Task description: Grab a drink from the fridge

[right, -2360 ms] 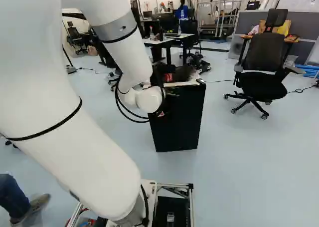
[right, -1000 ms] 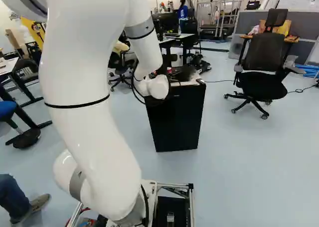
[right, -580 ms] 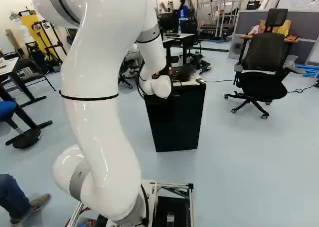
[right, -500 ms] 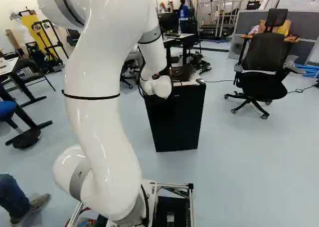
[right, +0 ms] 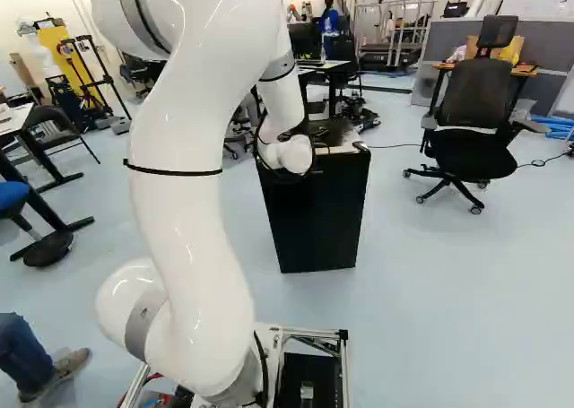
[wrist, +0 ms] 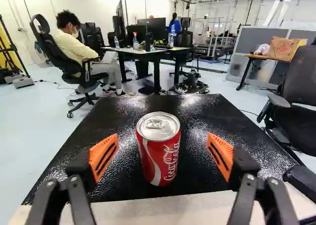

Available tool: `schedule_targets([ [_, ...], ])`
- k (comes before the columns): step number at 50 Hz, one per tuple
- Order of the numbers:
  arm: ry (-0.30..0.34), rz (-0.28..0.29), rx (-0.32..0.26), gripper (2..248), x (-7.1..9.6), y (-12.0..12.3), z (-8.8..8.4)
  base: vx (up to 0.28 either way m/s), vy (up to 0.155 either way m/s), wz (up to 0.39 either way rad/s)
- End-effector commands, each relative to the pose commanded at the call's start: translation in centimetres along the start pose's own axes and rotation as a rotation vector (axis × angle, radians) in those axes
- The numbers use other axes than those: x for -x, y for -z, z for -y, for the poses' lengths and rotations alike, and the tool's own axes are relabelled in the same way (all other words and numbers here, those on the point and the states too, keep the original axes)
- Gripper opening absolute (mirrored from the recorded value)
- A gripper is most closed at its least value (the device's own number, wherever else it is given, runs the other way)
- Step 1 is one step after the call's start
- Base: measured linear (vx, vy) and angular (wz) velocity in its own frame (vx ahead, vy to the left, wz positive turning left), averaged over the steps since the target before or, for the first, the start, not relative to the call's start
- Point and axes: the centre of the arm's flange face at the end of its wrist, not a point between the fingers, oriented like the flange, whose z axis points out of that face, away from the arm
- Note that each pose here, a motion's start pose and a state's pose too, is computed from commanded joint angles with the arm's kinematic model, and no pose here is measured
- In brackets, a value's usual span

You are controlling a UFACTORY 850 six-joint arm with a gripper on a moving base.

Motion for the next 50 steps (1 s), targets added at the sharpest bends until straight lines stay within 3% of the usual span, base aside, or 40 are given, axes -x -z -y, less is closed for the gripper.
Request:
schedule_targets([
  [2, 0.0, 0.0, 0.0, 245, 0.0, 0.0, 0.0, 0.0, 0.0, 0.0],
  [3, 0.0, 0.0, 0.0, 210, 0.0, 0.0, 0.0, 0.0, 0.0, 0.0],
  [7, 0.0, 0.0, 0.0, 210, 0.0, 0.0, 0.0, 0.0, 0.0, 0.0],
  [8, 0.0, 0.0, 0.0, 171, 0.0, 0.0, 0.0, 0.0, 0.0, 0.0],
  [13, 0.0, 0.0, 0.0, 171, 0.0, 0.0, 0.0, 0.0, 0.0, 0.0],
  [14, 0.0, 0.0, 0.0, 133, 0.0, 0.0, 0.0, 0.0, 0.0, 0.0],
  [18, 0.0, 0.0, 0.0, 133, 0.0, 0.0, 0.0, 0.0, 0.0, 0.0],
  [19, 0.0, 0.0, 0.0, 100, 0.0, 0.0, 0.0, 0.0, 0.0, 0.0],
  [29, 0.001, -0.004, 0.0, 100, -0.3, 0.1, 0.0, 0.0, 0.0, 0.0],
  [50, 0.013, -0.042, 0.003, 100, -2.4, 0.6, 0.0, 0.0, 0.0, 0.0],
])
